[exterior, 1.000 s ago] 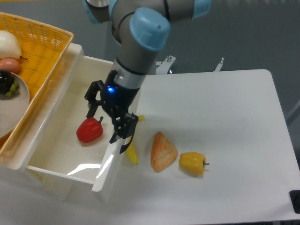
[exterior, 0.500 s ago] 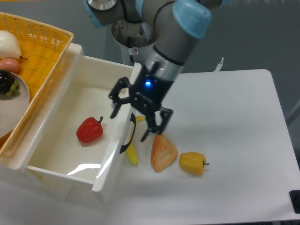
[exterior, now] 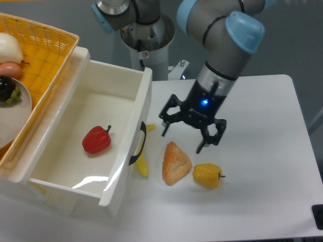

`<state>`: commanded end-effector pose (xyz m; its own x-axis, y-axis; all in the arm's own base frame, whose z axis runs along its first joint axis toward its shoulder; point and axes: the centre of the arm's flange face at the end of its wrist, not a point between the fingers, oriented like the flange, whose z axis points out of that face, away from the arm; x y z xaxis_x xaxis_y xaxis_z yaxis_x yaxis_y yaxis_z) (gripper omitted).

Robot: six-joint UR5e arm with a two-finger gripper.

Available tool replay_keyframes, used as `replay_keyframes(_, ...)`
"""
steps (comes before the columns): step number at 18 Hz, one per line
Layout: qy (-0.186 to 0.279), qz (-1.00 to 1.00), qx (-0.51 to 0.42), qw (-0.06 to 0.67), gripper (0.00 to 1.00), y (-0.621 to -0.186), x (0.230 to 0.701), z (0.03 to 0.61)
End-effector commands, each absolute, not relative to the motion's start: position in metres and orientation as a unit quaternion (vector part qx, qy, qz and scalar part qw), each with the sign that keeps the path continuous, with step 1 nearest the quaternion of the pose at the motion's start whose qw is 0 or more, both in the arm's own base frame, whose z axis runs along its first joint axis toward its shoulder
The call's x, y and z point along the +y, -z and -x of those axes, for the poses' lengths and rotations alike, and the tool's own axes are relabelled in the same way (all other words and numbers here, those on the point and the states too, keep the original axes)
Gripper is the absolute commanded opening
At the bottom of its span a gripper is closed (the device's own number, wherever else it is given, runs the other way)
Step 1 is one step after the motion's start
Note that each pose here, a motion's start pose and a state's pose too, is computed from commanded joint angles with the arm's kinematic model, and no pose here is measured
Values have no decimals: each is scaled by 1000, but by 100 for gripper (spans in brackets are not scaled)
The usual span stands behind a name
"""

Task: Place the red pepper in the upper white drawer

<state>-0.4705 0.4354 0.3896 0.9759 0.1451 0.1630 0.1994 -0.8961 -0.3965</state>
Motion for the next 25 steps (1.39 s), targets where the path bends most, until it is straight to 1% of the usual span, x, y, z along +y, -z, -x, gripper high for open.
replay_keyframes(2,46,979,-85,180,100,-373,429,484)
replay_keyframes(5,30,989,-47,136,100,-347,418,500)
replay_keyframes(7,18,994,0,106,100,-333,404,514)
replay_keyframes(10,1,992,105,77,100,-324,383,530)
replay_keyframes(12,1,986,159,55,100,-312,380,534)
replay_keyframes(16,4,984,181,6,100,-288,374,549)
replay_keyframes(19,8,983,183,-6,100,-268,375,562)
replay_keyframes(21,4,982,188,-23,100,-266,372,568)
replay_keyframes(25,5,981,192,-23,100,-264,372,569)
